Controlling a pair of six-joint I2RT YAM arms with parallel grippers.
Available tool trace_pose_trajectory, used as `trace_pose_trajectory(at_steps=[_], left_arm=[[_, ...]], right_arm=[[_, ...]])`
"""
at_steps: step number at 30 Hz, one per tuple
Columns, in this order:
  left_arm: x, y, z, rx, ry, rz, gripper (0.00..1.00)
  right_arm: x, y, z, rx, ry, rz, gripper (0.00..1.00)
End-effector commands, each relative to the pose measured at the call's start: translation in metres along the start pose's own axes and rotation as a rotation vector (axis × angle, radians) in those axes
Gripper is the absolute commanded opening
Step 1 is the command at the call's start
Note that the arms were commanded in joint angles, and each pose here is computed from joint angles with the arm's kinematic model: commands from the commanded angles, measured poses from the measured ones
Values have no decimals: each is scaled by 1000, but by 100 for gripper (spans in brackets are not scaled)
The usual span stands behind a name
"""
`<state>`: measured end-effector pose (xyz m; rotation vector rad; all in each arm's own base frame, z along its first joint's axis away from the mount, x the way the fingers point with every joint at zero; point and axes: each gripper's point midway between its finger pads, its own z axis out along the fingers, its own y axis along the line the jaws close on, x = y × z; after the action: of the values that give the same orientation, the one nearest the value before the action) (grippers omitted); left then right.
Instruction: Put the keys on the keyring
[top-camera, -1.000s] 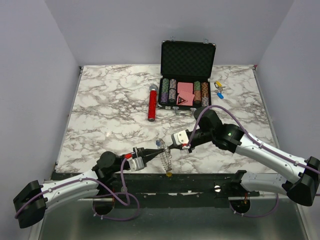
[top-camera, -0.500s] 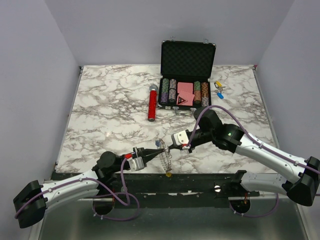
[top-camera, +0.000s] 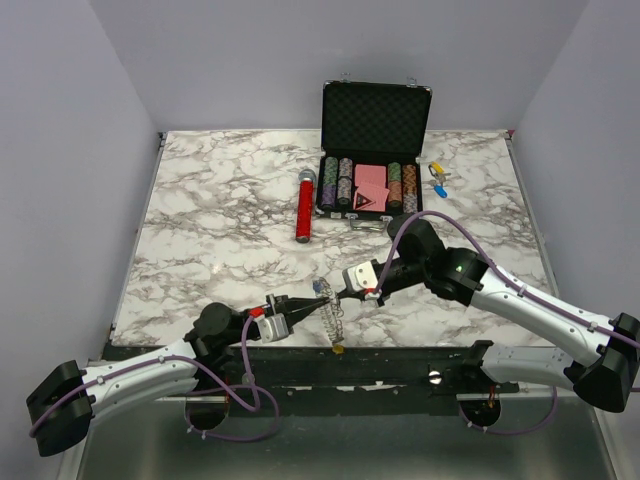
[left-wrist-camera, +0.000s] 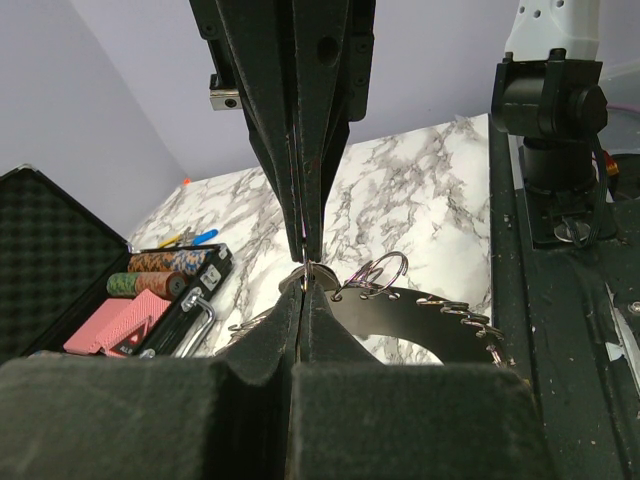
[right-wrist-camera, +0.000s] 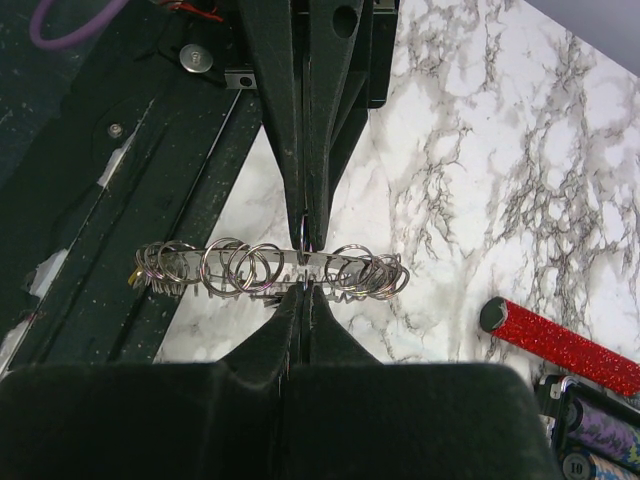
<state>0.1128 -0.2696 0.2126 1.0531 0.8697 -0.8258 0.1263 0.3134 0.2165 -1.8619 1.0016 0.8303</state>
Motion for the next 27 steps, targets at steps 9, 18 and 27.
trace_pose_trajectory(at_steps=[9,18,27], left_arm=[[7,-3,-5,2,1,8,0],[7,-4,-4,6,-2,5,0],[6,-3,-4,3,-5,8,0]], right_arm=[[-8,3,0,-23,-28,-18,0],[-9,5,1,-34,-38,-14,1],[-9,8,2,-44,-44,-8,0]])
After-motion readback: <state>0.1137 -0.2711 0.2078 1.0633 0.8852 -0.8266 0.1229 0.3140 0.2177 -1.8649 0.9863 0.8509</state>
